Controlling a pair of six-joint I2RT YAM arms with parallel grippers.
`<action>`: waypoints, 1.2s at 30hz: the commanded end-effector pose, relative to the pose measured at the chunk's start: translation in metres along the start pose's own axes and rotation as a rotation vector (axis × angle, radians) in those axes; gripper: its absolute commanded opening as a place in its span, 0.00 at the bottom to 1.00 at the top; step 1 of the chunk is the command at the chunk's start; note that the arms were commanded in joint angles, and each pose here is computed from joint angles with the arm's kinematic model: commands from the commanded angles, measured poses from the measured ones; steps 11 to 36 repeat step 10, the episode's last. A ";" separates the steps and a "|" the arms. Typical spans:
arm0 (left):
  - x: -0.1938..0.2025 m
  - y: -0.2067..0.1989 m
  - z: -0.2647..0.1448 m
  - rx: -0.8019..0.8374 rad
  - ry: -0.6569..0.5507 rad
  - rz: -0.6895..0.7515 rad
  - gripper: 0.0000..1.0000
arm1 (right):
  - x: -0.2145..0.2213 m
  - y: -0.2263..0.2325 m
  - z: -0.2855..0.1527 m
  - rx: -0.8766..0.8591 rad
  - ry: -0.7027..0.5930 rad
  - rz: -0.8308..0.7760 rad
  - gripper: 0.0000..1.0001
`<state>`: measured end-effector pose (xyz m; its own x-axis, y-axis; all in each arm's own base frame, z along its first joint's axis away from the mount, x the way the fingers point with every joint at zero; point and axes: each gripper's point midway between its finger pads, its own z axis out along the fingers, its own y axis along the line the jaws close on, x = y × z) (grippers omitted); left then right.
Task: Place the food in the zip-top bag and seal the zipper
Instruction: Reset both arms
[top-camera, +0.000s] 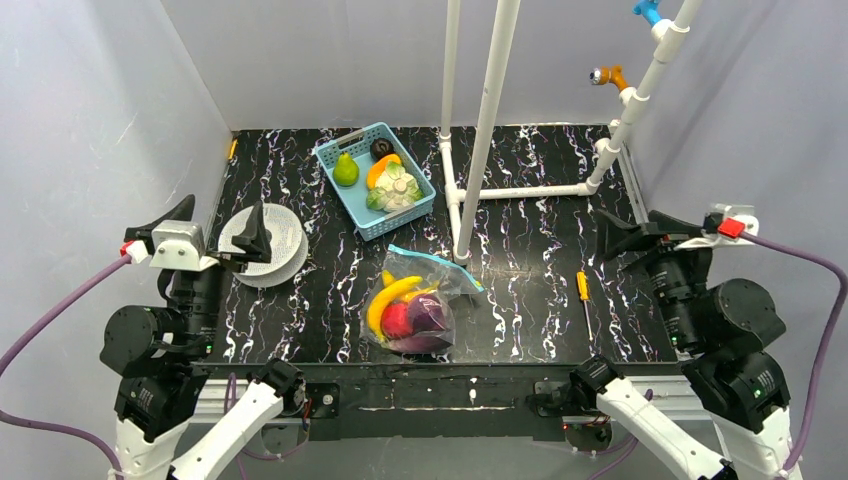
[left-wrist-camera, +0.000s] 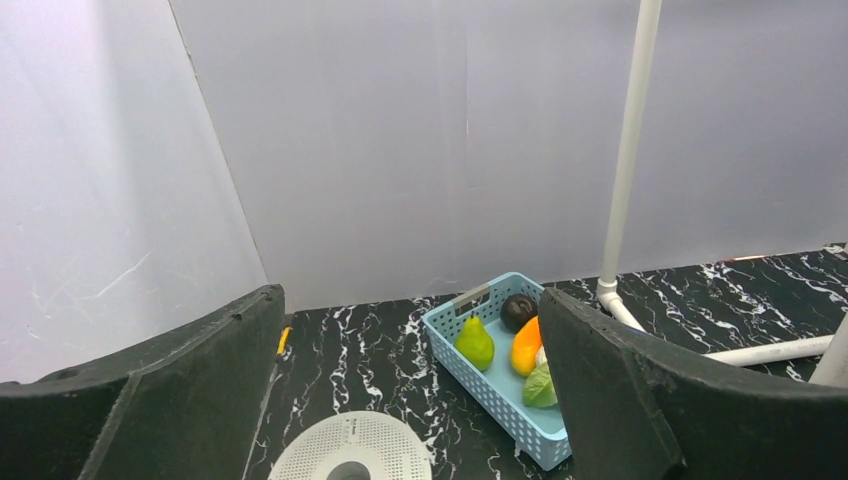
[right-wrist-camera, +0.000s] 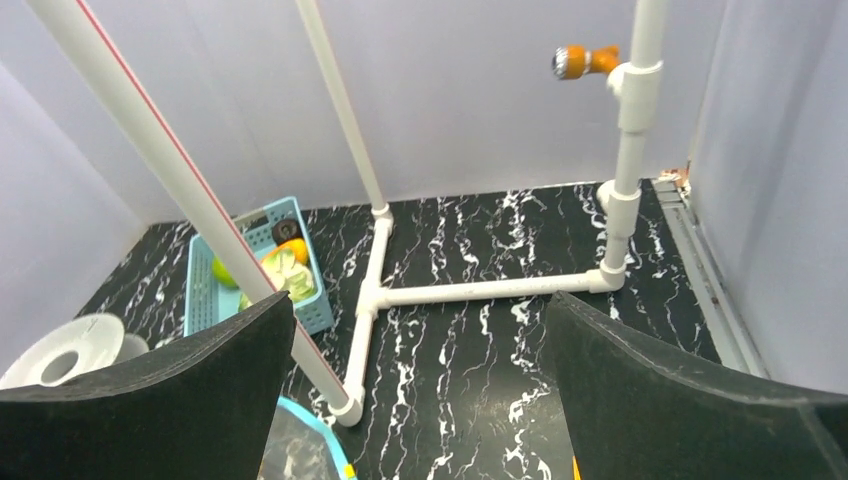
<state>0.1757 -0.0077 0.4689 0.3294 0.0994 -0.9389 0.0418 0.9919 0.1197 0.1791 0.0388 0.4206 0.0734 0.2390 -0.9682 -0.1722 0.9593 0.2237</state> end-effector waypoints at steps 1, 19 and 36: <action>-0.012 0.007 -0.001 -0.023 -0.013 0.007 0.98 | -0.032 -0.018 -0.011 0.078 -0.134 0.035 1.00; -0.001 0.002 0.003 -0.019 0.007 -0.012 0.98 | -0.023 -0.020 -0.006 0.102 -0.080 0.014 1.00; -0.001 0.002 0.003 -0.019 0.007 -0.012 0.98 | -0.023 -0.020 -0.006 0.102 -0.080 0.014 1.00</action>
